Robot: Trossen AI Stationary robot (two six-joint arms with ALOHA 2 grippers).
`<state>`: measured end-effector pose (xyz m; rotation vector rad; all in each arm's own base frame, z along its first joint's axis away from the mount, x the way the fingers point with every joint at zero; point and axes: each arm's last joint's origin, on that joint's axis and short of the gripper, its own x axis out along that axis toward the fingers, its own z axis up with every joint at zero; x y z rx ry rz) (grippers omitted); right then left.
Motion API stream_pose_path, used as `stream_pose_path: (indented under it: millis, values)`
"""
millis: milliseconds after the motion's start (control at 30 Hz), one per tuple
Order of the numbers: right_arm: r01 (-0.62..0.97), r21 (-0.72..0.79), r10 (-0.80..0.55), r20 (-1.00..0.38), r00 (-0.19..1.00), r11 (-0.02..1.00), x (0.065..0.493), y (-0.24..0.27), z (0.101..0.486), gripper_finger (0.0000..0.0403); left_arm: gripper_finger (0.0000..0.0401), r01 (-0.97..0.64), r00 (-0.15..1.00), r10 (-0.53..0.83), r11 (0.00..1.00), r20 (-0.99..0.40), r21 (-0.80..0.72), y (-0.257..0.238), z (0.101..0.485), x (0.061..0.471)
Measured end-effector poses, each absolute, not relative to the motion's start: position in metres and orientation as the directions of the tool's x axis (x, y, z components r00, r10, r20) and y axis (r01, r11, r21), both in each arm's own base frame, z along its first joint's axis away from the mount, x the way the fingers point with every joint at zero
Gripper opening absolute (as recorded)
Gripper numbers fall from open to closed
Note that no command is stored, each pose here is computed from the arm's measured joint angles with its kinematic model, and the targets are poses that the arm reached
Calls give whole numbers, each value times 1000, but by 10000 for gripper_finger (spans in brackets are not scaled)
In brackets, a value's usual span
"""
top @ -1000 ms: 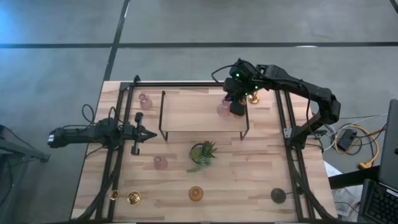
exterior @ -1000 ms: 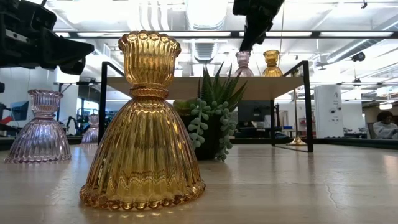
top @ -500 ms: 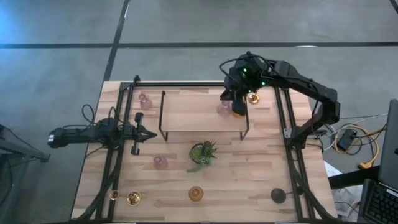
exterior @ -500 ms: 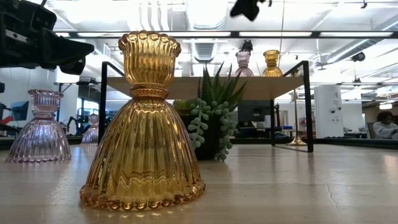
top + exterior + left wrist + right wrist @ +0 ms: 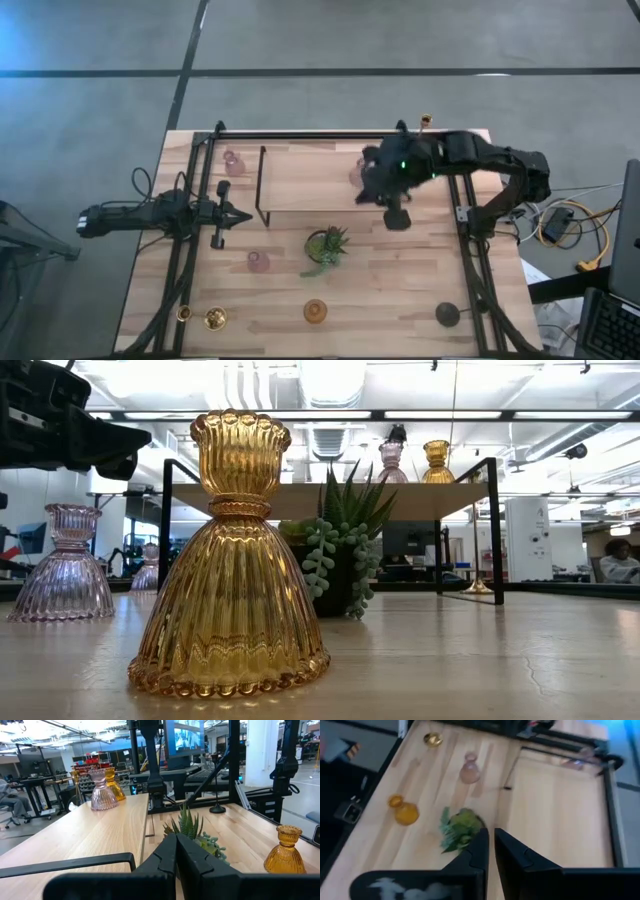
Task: Pick & Place candle stick holders
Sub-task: Put the yellow glass candle holder on the shelf
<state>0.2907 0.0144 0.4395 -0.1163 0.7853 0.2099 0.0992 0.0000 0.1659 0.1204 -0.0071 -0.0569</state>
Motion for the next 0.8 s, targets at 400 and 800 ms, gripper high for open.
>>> stream_pose_path:
  millis: [400, 800]
  values:
    - [-199, 125, 218, -791, 571, 972, 287, 69, 411, 8, 12, 56, 998, -57, 991, 4, 120, 0, 166, 99]
    - [-51, 75, 91, -845, 527, 996, 268, 93, 383, 8, 12, 55, 998, -57, 993, 16, 108, 0, 167, 99]
